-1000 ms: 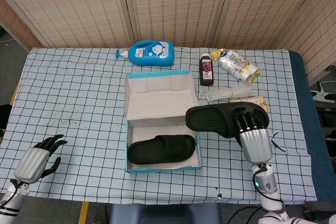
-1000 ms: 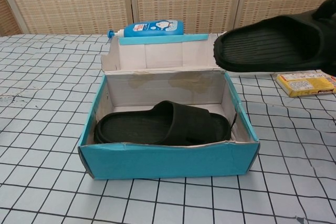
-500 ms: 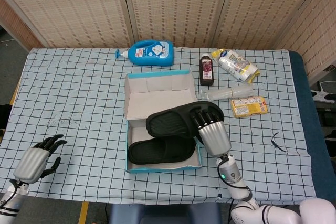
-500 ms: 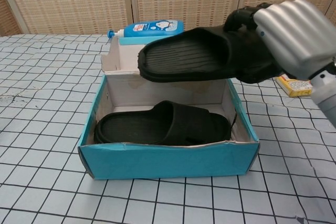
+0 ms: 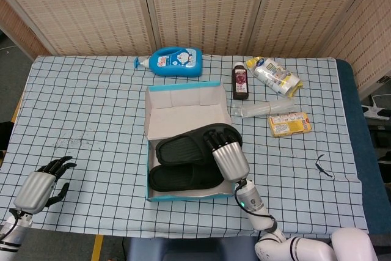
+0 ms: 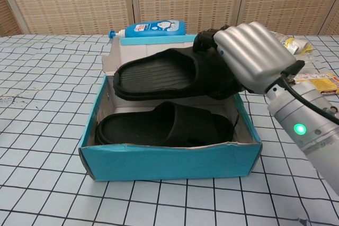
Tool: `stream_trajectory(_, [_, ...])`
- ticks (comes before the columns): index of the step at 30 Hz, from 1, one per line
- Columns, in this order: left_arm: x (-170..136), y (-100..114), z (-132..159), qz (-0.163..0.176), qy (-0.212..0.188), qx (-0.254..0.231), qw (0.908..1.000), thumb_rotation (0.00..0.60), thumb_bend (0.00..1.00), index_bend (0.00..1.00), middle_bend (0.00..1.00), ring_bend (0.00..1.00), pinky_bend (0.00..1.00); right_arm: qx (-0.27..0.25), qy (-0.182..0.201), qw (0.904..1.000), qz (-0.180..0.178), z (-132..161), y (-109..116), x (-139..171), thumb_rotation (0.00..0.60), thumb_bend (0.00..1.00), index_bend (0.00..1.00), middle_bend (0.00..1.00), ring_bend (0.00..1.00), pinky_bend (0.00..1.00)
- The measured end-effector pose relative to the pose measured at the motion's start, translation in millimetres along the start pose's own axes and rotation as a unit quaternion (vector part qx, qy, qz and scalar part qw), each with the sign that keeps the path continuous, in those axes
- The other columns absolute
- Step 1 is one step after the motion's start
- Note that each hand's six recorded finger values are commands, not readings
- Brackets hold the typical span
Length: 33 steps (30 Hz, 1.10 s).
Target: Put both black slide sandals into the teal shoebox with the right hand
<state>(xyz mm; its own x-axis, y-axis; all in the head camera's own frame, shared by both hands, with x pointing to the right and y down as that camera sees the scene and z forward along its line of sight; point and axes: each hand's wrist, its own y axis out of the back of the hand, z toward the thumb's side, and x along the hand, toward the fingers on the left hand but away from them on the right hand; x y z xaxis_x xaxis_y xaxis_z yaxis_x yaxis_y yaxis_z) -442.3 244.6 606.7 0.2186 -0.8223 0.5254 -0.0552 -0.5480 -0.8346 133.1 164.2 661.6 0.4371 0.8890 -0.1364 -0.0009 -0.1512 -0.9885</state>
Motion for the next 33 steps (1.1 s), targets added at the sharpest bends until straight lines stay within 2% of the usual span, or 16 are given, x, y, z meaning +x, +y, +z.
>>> stream_trajectory(5, [0, 0, 0, 0.0, 0.0, 0.001, 1.0, 0.6, 0.5, 0.24, 0.14, 0.2, 0.4, -0.004, 0.003, 0.9998, 0.02, 2, -9, 2, 0.6, 0.03, 0.66, 0.66, 0.52, 0.61])
stream_trajectory(16, [0, 0, -1, -0.001, 0.001, 0.0, 1.0, 0.6, 0.5, 0.24, 0.14, 0.2, 0.4, -0.027, 0.014, 0.999, 0.033, 13, -23, 1, 0.6, 0.03, 0.66, 0.66, 0.52, 0.61])
stream_trajectory(33, [1, -1, -1, -0.002, 0.001, -0.001, 1.0, 0.6, 0.5, 0.24, 0.14, 0.2, 0.4, -0.065, 0.03, 0.997, 0.029, 29, -37, -8, 0.6, 0.03, 0.66, 0.66, 0.53, 0.61])
